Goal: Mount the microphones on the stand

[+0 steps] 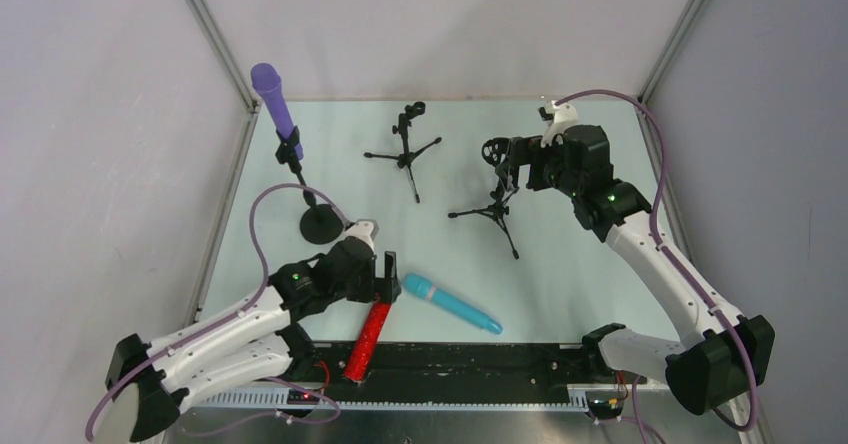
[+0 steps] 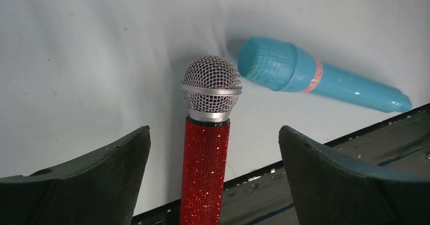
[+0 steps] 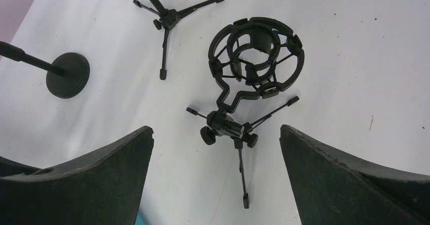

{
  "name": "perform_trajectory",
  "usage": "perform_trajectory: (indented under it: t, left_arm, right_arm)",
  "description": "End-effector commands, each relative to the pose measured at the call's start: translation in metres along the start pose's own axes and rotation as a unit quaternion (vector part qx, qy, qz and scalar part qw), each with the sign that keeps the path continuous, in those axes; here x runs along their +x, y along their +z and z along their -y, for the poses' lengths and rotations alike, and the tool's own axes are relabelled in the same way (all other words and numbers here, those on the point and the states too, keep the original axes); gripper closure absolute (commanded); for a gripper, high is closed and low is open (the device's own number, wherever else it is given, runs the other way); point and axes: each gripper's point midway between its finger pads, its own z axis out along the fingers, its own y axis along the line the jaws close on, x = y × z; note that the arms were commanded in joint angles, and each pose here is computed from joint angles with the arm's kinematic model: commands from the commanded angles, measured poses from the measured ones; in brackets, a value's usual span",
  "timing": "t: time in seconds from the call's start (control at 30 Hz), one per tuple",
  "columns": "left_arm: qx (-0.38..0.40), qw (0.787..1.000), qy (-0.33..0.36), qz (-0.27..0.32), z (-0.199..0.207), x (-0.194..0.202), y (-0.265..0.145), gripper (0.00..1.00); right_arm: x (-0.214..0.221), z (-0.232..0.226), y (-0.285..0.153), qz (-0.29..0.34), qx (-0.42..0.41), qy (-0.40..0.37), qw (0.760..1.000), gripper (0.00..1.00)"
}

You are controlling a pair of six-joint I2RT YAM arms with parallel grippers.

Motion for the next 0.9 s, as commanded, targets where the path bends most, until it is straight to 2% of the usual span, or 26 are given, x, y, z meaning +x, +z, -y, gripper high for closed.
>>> perform_trajectory:
  t: [0.0,0.27,0.43,0.63,0.77,0.8,0.87]
  left_arm:
    - [-0.006,0.999,0.013,-0.043,0.005,0.01,-0.002,0.0]
    - [-0.034,0.993,0.089,-0.075,0.006,0.02,0.009,0.01]
    - [-0.052,0.985,0.134,-0.094,0.006,0.027,0.016,0.09]
    - [-0.082,0.978,0.152,-0.114,0.003,0.033,0.026,0.15]
    - [-0.096,0.972,0.167,-0.134,-0.001,0.039,0.033,0.27]
    - [-0.099,0.97,0.172,-0.142,-0.003,0.042,0.035,0.33]
    - [-0.103,0.967,0.177,-0.154,-0.005,0.047,0.037,0.45]
  right_arm:
    - [-0.008,-0.001,-0.005,0.015,-0.008,-0.005,1.0,0.0]
    - [-0.01,-0.001,-0.004,0.017,-0.012,-0.002,1.0,0.01]
    - [-0.009,0.0,-0.003,0.016,-0.012,0.001,1.0,0.01]
    - [-0.011,0.0,-0.004,0.019,-0.014,0.002,1.0,0.01]
    - [-0.012,-0.003,-0.006,0.02,-0.021,0.006,1.0,0.0]
    - [-0.029,-0.009,-0.027,0.055,-0.029,0.002,0.998,0.0]
    - [-0.015,-0.005,-0.009,0.027,-0.025,0.007,0.999,0.0]
